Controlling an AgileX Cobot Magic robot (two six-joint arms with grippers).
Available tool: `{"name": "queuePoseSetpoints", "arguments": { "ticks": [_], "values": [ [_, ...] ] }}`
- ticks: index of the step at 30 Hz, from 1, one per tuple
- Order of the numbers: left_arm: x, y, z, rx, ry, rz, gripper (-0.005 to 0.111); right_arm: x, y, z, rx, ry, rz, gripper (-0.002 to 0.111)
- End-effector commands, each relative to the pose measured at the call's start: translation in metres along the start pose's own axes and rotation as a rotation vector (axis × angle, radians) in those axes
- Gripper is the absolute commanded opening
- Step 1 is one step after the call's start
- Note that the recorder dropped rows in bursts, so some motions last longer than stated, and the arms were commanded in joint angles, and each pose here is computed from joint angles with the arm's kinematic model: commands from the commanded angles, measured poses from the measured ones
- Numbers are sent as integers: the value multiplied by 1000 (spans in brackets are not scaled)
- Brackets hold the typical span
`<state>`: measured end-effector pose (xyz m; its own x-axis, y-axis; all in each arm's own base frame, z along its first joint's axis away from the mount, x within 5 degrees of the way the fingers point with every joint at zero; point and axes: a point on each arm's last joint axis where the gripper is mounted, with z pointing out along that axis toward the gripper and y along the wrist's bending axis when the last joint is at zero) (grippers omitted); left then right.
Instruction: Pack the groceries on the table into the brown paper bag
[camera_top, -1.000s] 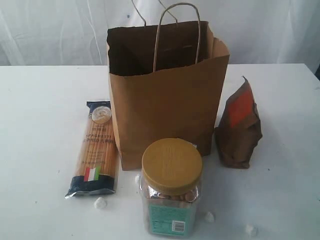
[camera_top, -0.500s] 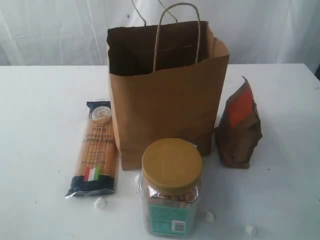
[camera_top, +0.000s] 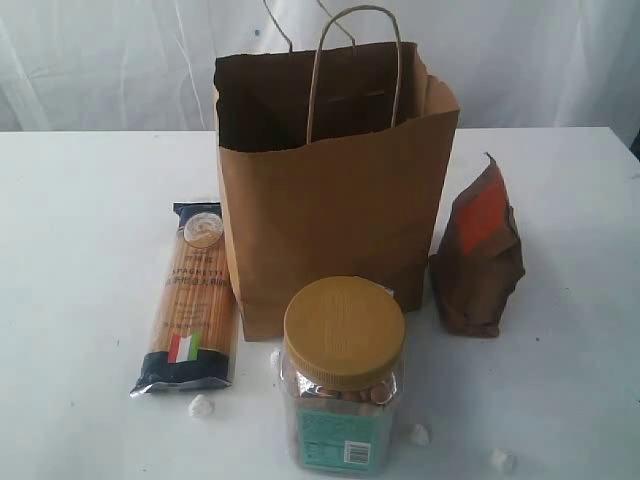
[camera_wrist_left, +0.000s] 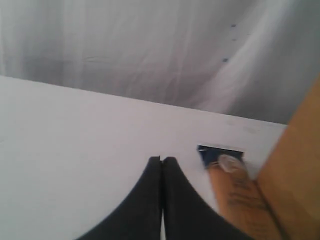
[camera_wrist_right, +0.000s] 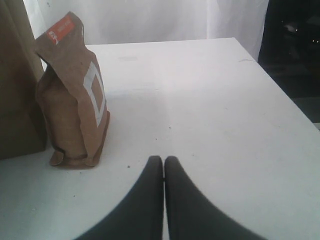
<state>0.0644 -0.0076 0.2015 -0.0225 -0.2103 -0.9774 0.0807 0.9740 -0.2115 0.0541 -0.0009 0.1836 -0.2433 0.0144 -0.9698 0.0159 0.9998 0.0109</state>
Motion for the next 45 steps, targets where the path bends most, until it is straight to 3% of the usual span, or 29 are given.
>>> {"name": "queuePoseSetpoints", "arguments": {
  "ticks": [1,5,8,12,13,14,17,19,21,23,26,31,36,38,41,45],
  "values": [
    [0,-18,-2,207,-5,5,0,-1,0,0,-1,-13,13,0],
    [0,-27,-4,303,-10,8,0,-1,0,0,-1,-13,13,0],
    [3,-22,-3,254,15,105,0,-1,0,0,-1,-13,13,0],
    [9,-34,-7,400,45,282,0,-1,0,0,-1,-13,13,0],
    [11,-36,-8,425,44,348,0,-1,0,0,-1,-13,13,0],
    [12,-36,-8,430,28,484,0,-1,0,0,-1,-13,13,0],
    [8,-28,-5,331,-34,723,0,-1,0,0,-1,-13,13,0],
    [3,-18,-2,201,-43,755,0,-1,0,0,-1,-13,13,0],
    [1,-2,0,27,-5,689,0,-1,0,0,-1,-13,13,0],
    [3,12,-1,-119,59,548,0,-1,0,0,-1,-13,13,0],
    [9,24,-3,-243,147,408,0,-1,0,0,-1,-13,13,0],
    [14,34,-8,-345,234,413,0,-1,0,0,-1,-13,13,0],
    [39,33,-15,-356,469,120,0,-1,0,0,-1,-13,13,0],
    [38,34,-15,-366,461,153,0,-1,0,0,-1,-13,13,0],
    [37,34,-15,-352,482,301,0,0,0,0,-1,-9,13,0],
    [38,32,-15,-324,495,340,0,0,0,0,-1,-4,13,0]
  ]
}}
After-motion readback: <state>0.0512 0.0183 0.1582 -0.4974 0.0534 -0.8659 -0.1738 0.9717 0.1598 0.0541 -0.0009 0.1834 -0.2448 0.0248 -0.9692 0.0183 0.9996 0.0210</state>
